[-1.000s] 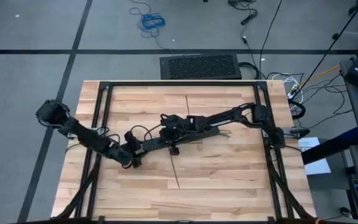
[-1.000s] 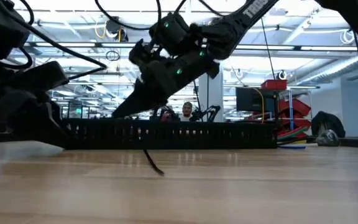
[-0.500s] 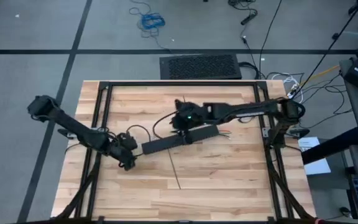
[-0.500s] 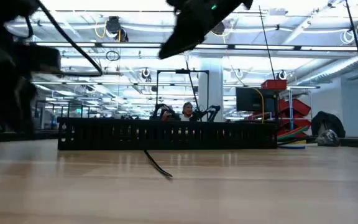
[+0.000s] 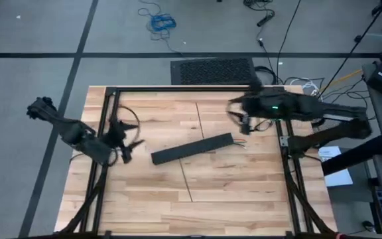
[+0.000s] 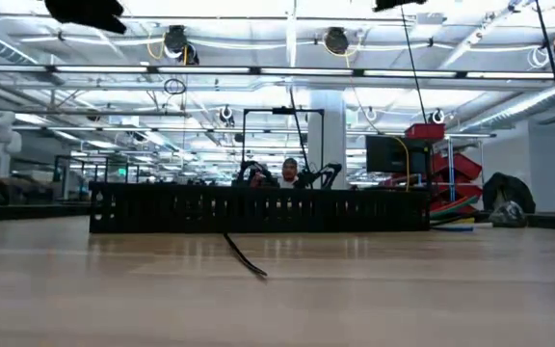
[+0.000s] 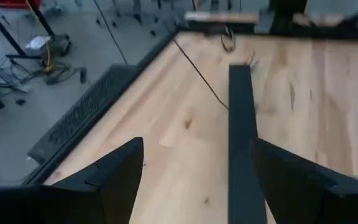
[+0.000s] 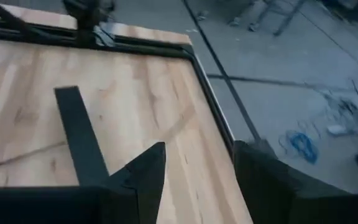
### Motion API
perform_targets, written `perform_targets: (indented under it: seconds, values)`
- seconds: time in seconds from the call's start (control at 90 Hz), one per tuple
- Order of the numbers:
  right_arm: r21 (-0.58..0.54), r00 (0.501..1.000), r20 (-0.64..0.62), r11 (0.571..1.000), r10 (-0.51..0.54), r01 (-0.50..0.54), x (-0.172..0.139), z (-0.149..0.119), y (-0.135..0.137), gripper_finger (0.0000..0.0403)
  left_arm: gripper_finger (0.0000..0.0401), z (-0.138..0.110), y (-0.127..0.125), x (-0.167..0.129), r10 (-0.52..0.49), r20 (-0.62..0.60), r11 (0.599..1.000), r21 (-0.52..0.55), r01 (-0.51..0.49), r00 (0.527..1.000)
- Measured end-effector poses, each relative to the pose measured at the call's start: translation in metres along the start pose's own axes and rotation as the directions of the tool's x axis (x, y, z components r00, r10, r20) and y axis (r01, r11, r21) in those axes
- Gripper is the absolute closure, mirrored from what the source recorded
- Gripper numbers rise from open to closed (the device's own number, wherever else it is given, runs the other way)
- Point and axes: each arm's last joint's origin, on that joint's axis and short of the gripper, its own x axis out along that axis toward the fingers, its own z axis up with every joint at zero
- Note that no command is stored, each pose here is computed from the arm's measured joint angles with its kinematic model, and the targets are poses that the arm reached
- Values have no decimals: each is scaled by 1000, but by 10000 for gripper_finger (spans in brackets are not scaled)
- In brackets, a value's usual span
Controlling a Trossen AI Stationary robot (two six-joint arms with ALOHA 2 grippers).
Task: Ziptie cables
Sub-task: Return to Home Position
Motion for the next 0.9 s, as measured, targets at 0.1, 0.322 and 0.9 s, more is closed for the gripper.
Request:
perform_targets:
  seconds: [0.1,0.322,0.9]
  values:
    - [82,999,24,996,-24,22,-19,-45,-2,222,111,-21,13,-3,-1,38,999,-38,2,999]
    - [234,979,195,972,-51,4,-31,-126,4,222,111,-60,24,3,13,102,995,-97,-3,995]
    - [335,894,444,914,62,-230,15,-202,34,222,111,-101,4,31,3,287,981,-187,53,958]
